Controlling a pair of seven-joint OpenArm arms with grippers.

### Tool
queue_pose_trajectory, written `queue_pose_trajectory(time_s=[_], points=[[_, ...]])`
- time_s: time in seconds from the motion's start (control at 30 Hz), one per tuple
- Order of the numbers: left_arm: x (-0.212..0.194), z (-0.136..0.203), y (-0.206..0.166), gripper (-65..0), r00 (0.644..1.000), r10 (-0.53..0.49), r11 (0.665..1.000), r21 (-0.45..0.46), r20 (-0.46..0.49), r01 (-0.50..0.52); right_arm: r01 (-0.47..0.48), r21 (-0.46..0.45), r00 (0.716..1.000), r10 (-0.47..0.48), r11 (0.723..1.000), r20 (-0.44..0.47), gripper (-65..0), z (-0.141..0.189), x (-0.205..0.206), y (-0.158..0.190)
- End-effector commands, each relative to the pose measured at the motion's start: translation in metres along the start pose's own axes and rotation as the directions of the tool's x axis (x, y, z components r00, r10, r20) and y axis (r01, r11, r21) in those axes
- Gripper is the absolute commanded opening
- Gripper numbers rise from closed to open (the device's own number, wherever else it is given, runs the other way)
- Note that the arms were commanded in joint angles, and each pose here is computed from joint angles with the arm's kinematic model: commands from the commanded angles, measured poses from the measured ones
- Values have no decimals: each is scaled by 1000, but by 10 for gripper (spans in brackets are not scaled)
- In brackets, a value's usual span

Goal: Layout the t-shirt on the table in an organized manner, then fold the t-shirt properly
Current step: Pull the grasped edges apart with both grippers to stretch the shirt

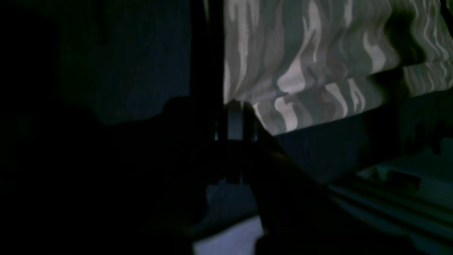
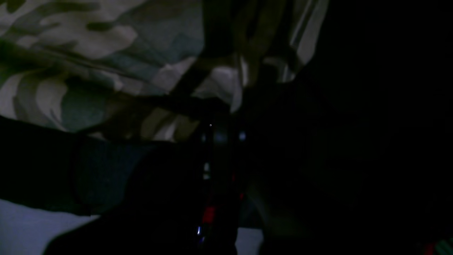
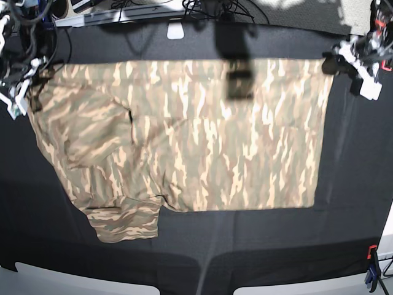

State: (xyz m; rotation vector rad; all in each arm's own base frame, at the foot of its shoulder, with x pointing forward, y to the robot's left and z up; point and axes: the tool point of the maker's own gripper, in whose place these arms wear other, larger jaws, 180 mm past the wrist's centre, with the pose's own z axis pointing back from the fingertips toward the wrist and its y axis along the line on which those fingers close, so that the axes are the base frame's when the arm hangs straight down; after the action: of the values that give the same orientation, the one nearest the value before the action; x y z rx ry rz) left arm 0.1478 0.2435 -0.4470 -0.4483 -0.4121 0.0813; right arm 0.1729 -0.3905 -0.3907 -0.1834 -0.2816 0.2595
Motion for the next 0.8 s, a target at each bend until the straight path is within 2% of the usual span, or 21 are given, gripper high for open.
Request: queue_pose_trajectory(time_s=[0.0,0.27,0.6,0.77], points=[[-21,13,24,-650,994,-9,994,107,-105,20,-21,-51,1000,20,998,-1,-650,9,4,-16],[-17,46,24,-650,998,-28,989,143,-47,35,-33,-56,999,33,998,-8,-650,14,6,-15],[-23,47,21,-650,997,-25,990,136,-74,35,-134,-46,988,130,990,-87,-650,24,-19,-3],[-27,48,22,-650,996,-22,990,137,-89,34,-110,-68,988,102,992,-113,-650,31,-36,-12]])
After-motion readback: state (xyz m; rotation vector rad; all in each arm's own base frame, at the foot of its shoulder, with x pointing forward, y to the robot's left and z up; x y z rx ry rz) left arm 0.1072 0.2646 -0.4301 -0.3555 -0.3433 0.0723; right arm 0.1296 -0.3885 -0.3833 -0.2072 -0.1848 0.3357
